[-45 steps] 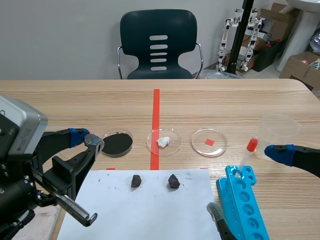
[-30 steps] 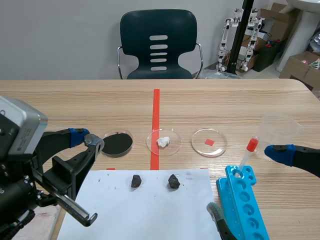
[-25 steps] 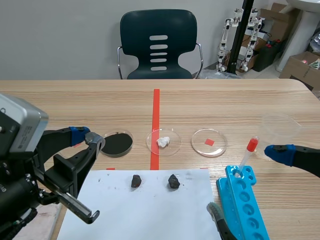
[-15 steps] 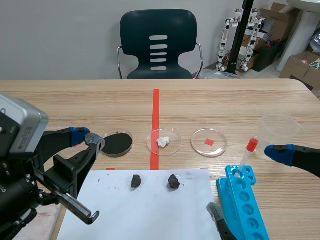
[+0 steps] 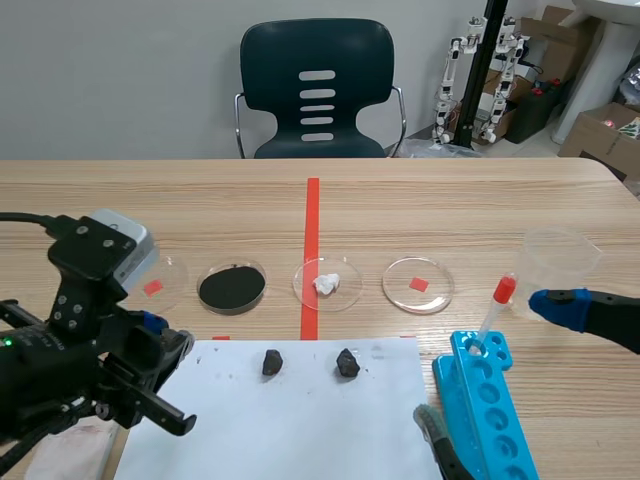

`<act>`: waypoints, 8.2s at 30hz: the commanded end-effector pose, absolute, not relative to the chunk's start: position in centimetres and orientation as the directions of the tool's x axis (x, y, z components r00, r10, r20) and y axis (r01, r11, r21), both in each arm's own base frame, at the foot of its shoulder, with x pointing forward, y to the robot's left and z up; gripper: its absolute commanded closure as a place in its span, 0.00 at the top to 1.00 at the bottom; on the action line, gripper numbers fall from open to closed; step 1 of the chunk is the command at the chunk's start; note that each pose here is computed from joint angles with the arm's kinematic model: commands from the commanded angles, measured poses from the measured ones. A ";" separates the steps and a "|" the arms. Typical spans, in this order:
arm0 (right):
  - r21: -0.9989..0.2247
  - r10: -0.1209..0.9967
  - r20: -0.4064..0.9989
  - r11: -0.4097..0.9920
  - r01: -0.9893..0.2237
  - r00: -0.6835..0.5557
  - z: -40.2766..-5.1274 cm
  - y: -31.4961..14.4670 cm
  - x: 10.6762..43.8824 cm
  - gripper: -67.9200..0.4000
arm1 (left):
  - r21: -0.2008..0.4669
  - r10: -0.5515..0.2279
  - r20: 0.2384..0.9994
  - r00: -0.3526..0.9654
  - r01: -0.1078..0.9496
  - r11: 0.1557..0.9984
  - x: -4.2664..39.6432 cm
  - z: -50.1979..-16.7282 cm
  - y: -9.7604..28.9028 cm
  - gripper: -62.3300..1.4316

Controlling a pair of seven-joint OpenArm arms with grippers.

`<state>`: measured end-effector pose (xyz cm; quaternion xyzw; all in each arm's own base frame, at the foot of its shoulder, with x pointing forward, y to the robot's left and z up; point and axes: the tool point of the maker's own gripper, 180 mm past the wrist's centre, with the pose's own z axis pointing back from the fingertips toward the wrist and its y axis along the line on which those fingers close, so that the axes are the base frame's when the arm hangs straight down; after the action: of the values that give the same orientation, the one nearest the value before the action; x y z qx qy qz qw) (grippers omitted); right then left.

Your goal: Lower the mineral onto the iron filings and hold still

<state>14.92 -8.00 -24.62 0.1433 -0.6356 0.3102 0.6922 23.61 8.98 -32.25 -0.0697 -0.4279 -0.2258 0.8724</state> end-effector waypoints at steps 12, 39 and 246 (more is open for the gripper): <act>-0.204 0.227 0.973 0.773 -0.601 -0.038 -23.4 -7.9 15.4 1.00 | -0.009 -0.118 0.708 0.697 0.175 0.985 29.5 -31.6 9.9 0.20; -0.204 0.227 0.973 0.773 -0.601 -0.038 -23.4 -7.9 15.4 1.00 | -0.114 0.018 0.521 0.853 0.049 0.992 38.4 -37.0 6.7 0.20; -0.204 0.227 0.973 0.773 -0.601 -0.037 -23.4 -7.9 15.4 1.00 | 0.085 -0.141 0.990 0.028 0.682 0.727 17.3 -22.9 5.2 0.20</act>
<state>14.94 -8.01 -24.60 0.1432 -0.6361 0.3098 0.6920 17.12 5.33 -23.82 -0.2107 -0.6159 -0.3093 0.6932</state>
